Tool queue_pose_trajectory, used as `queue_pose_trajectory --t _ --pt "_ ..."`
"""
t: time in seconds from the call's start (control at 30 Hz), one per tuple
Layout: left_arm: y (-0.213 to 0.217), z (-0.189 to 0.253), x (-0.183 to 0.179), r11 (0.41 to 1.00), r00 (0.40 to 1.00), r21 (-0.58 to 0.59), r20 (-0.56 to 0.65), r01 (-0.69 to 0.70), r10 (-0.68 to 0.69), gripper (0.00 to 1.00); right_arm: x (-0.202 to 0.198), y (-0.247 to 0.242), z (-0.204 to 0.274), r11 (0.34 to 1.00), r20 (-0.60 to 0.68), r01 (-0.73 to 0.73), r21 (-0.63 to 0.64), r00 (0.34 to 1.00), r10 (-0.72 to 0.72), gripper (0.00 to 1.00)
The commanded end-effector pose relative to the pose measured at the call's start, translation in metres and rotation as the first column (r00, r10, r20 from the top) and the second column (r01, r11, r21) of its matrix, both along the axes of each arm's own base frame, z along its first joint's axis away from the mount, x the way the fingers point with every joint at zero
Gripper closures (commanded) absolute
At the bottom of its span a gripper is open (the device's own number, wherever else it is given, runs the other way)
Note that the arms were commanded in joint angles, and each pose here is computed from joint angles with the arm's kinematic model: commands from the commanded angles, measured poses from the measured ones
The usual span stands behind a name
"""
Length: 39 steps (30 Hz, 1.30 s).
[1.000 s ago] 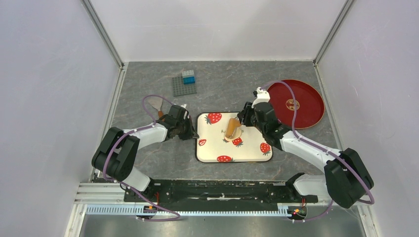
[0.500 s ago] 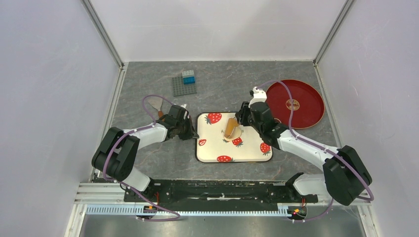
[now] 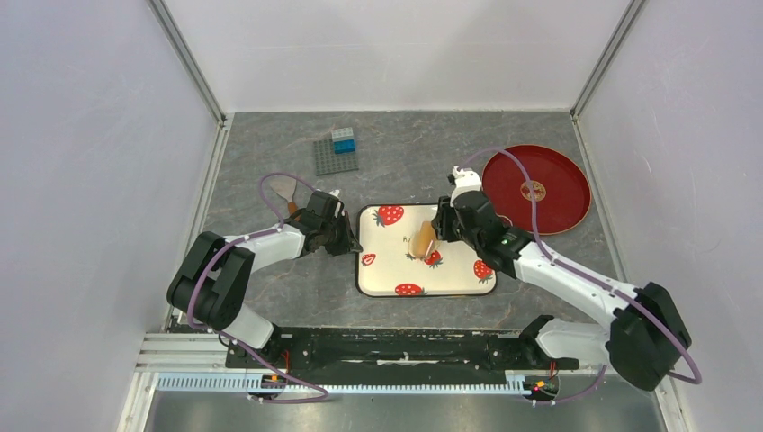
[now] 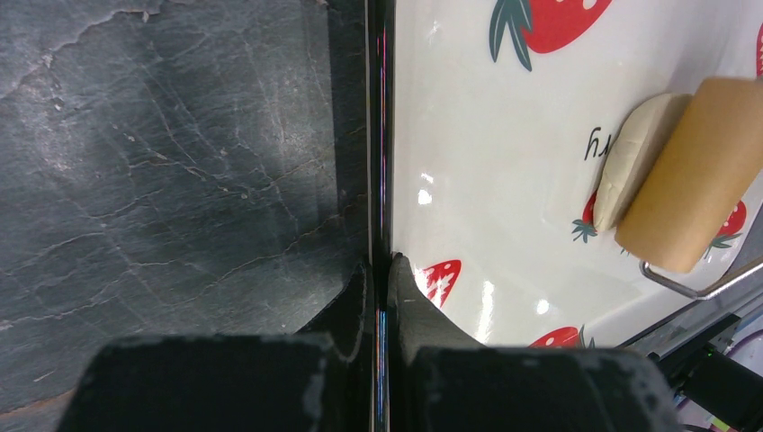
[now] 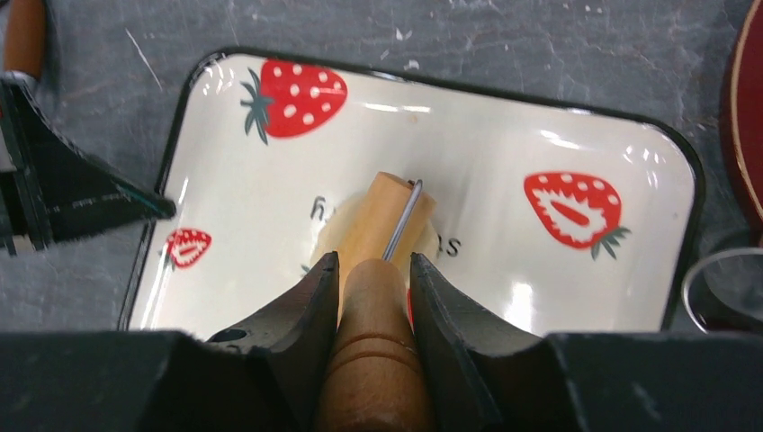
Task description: Roll out the dumpling wrappers from the dough
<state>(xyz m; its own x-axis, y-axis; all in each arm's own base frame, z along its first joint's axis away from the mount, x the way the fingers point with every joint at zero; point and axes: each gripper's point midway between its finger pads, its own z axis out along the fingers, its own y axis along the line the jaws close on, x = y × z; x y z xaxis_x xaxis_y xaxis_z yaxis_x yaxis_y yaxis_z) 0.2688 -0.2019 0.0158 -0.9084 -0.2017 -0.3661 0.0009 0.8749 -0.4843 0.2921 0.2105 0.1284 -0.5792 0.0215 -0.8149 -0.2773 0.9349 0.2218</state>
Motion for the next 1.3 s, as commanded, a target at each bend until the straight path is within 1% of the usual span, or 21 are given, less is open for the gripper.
queue_pose_trajectory --t 0.0,0.17,0.4,0.57,0.7,0.83,1.03,1.27 --pt "0.037 -0.047 -0.039 0.980 0.989 0.199 -0.148 0.000 0.030 0.98 -0.032 -0.016 -0.001 0.996 -0.073 -0.045 -0.072 0.997 0.039 1.00" --pt "0.037 -0.047 -0.040 0.980 0.988 0.199 -0.149 0.000 0.030 0.98 -0.026 -0.018 0.030 0.999 0.005 -0.028 -0.041 1.000 0.028 1.00" --pt "0.037 -0.047 -0.039 0.980 0.988 0.199 -0.150 0.000 0.030 0.98 -0.021 -0.010 0.040 0.998 0.020 -0.051 -0.036 0.998 0.052 1.00" --pt "0.037 -0.048 -0.039 0.980 0.988 0.201 -0.149 0.001 0.030 0.98 -0.007 0.000 0.060 0.997 0.062 -0.068 -0.039 0.996 0.070 1.00" --pt "0.037 -0.048 -0.039 0.980 0.988 0.200 -0.150 0.001 0.029 0.98 0.005 0.006 0.069 0.995 0.078 -0.074 -0.066 0.994 0.079 1.00" --pt "0.036 -0.047 -0.039 0.980 0.989 0.199 -0.148 0.003 0.027 0.98 0.014 0.016 0.059 0.992 0.039 -0.091 -0.090 0.995 0.095 1.00" --pt "0.036 -0.047 -0.039 0.980 0.988 0.198 -0.149 0.002 0.028 0.98 0.011 0.023 0.018 0.985 -0.080 -0.126 -0.116 0.990 0.118 1.00" --pt "0.037 -0.048 -0.040 0.980 0.988 0.200 -0.150 0.003 0.028 0.98 0.005 -0.009 -0.037 0.981 -0.242 -0.087 -0.173 0.969 0.043 1.00"
